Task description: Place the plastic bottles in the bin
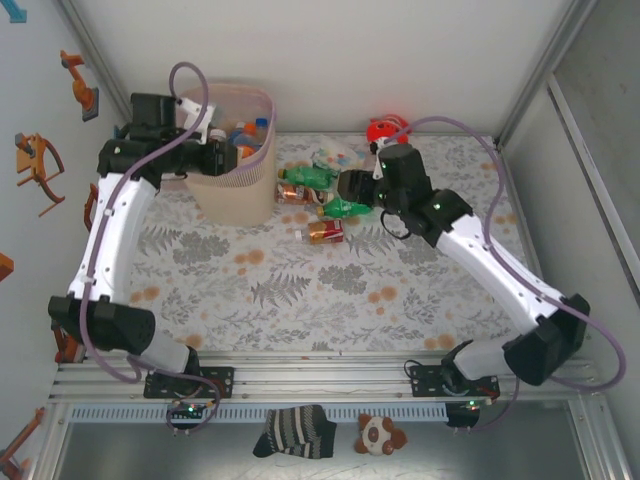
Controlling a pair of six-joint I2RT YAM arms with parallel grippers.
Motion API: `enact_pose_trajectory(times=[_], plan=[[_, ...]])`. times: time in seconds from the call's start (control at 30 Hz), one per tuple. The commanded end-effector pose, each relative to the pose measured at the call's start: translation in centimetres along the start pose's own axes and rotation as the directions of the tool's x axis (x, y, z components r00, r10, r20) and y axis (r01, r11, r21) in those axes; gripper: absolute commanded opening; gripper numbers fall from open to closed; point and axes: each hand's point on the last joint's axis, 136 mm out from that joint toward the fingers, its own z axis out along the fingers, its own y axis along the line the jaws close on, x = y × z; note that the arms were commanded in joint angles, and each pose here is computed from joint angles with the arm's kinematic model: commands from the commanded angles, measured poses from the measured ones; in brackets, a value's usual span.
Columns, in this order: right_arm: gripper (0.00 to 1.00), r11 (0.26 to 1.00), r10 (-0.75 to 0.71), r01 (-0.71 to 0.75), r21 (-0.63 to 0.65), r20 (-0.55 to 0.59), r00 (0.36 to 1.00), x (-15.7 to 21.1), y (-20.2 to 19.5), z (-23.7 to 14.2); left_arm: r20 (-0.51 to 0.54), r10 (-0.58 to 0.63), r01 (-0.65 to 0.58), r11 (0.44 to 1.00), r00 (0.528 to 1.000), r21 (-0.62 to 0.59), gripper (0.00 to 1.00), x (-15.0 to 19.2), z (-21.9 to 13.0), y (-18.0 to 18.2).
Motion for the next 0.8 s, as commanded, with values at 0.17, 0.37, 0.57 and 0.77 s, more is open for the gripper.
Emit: enact_pose_trajectory(times=[0.17, 0.37, 0.57, 0.77], plan=[[0.71, 0.953, 0.303, -0.302, 0.023, -0.027, 0.953, -1.4, -4.0, 4.9, 0.062, 0.113, -0.104, 0.985, 0.992, -0.135, 0.37, 3.6, -2.9, 2.0], [0.71, 0.827, 0.561, -0.559, 0.059, -0.008, 0.828, -1.8, -8.6, 9.5, 0.100, 0.181, -0.159, 0.967, 0.978, -0.198, 0.38, 6.2, -2.3, 3.1], [0.70, 0.690, 0.718, -0.719, 0.082, 0.053, 0.694, -2.0, -13.5, 13.6, 0.174, 0.226, -0.202, 0.968, 0.958, -0.148, 0.41, 7.5, -1.4, 2.3], [0.70, 0.563, 0.820, -0.821, 0.095, 0.063, 0.569, -1.2, -17.4, 17.7, 0.173, 0.219, -0.197, 0.971, 0.960, -0.135, 0.41, 8.1, -1.2, 2.1]])
